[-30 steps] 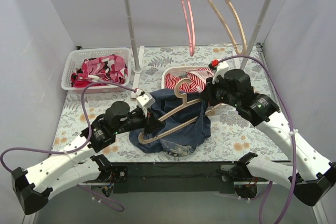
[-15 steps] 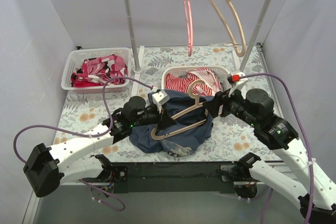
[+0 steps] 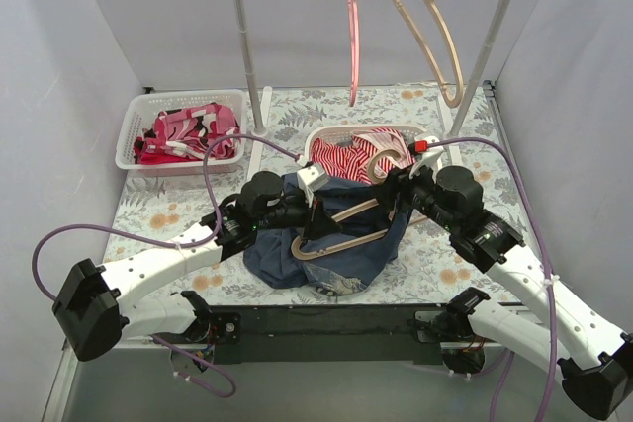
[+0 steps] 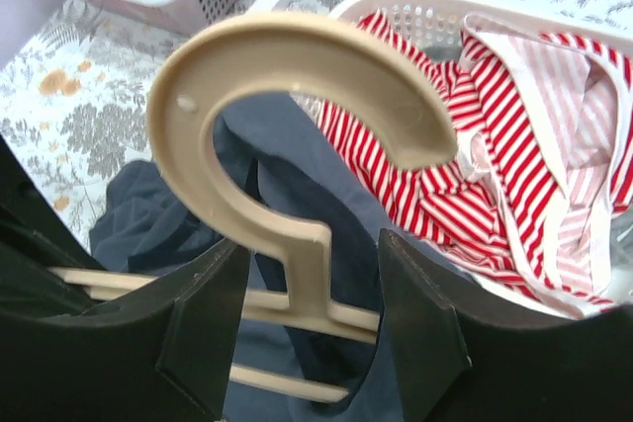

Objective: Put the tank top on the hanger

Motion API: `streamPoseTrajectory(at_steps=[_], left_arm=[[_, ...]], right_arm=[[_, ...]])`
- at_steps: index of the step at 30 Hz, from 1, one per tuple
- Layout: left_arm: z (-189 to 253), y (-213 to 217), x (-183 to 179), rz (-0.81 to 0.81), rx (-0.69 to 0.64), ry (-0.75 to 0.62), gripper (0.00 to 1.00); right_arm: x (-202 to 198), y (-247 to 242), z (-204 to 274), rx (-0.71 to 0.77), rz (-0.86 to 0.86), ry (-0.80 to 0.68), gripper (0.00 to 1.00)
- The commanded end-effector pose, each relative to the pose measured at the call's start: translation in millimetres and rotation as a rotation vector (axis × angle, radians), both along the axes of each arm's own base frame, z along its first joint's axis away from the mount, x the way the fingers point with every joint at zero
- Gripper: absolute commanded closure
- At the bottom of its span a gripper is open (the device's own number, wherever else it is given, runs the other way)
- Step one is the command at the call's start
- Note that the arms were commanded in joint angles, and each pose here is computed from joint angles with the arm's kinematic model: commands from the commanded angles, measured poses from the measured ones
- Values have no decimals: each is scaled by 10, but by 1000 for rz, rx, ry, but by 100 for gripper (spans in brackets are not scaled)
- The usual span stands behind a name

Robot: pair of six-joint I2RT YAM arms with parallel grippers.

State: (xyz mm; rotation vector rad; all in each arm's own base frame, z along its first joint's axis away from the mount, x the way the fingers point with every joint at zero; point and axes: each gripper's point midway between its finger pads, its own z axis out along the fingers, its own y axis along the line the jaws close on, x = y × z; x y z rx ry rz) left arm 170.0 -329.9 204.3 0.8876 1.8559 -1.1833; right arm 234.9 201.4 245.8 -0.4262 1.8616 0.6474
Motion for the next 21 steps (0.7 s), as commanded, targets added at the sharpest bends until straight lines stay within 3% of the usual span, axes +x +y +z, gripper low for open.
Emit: streamPoseTrajectory(at_steps=[1, 11, 14, 15, 18, 19, 20, 21], left_arm=[[356, -77, -45, -54, -78, -57, 100], [338, -136, -45, -62, -84, -30, 100], [298, -144, -42, -56, -79, -7, 100], [297, -144, -20, -43, -78, -5, 100], [327, -137, 40, 7, -82, 17, 71], [348, -135, 54, 20, -88, 22, 66], [399, -133, 62, 31, -100, 21, 52], [419, -125, 93, 60, -107, 39, 45]], right_arm=[[143, -3, 263, 84, -60, -111, 39], [138, -3, -42, 107, -94, -67, 54], [163, -36, -32, 110, -118, -81, 73], [164, -39, -16, 114, -121, -86, 86], [171, -87, -34, 111, -146, -93, 99], [171, -109, -22, 113, -155, -100, 99], [177, -120, -52, 110, -161, -97, 99], [167, -116, -55, 109, -158, -97, 99]])
